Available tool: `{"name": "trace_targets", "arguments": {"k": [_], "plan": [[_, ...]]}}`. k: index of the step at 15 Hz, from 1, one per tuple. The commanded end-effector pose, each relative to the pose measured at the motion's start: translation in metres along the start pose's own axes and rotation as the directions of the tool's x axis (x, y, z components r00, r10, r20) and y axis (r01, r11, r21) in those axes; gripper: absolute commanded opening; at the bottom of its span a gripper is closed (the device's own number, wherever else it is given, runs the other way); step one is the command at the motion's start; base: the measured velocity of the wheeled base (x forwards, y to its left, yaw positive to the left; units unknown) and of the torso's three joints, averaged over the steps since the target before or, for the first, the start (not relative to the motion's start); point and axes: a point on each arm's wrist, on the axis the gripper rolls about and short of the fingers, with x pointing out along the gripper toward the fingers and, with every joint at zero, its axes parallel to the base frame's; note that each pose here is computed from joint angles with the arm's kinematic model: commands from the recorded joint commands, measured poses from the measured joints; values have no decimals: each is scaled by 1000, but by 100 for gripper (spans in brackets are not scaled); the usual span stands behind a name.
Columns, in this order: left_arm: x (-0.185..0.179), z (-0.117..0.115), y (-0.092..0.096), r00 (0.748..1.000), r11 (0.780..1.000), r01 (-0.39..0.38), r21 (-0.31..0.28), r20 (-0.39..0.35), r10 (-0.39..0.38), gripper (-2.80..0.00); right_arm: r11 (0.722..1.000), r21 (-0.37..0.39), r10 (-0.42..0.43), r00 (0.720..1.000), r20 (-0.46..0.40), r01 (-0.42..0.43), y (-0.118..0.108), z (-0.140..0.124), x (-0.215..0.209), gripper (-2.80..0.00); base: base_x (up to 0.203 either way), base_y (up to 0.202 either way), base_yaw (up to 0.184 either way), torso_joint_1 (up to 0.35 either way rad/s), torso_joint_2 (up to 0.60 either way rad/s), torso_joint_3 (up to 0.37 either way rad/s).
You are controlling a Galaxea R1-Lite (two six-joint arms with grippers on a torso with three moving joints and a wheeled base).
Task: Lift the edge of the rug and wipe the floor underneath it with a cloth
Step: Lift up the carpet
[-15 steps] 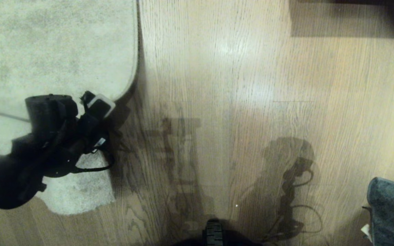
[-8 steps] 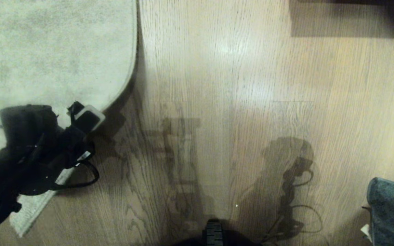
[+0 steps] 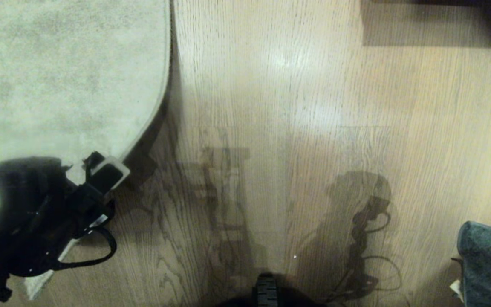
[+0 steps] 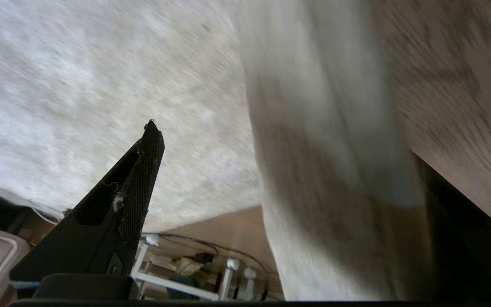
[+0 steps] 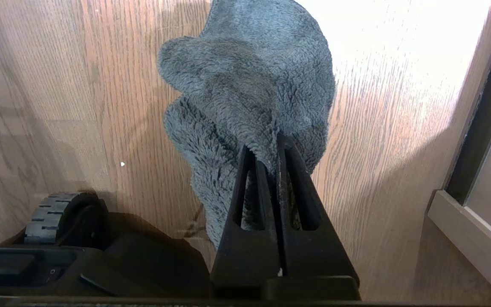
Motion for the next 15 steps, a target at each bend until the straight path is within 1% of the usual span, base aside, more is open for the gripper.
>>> {"name": "trace_targets", "arguments": {"k": [1,3,6,8,11,15], "plan": [[-4,-10,-8,1000,1000,23,11,-21,-23,0,1000,0,1,1000,1,-1,0,0,0,-280,0,0,0,0,0,0],[-7,-16,-16,998,999,51,-3,-33,-51,0,1000,0,2,1000,1,-2,0,0,0,-280,0,0,0,0,0,0],[-10,-25,-23,995,997,77,10,-58,-76,0,1000,0,1,1000,1,-1,0,0,0,-280,0,0,0,0,0,0],[-12,-30,-26,994,996,88,6,-72,-88,0,1000,0,1,1000,-1,-1,0,0,0,-280,0,0,0,0,0,0],[-13,-36,-29,991,995,100,10,-92,-99,0,1000,0,1,1000,1,-1,0,0,0,-280,0,0,0,0,0,0],[-13,-37,-28,991,996,94,5,-97,-93,0,1000,0,1,1000,1,-1,0,0,0,-280,0,0,0,0,0,0]]}}
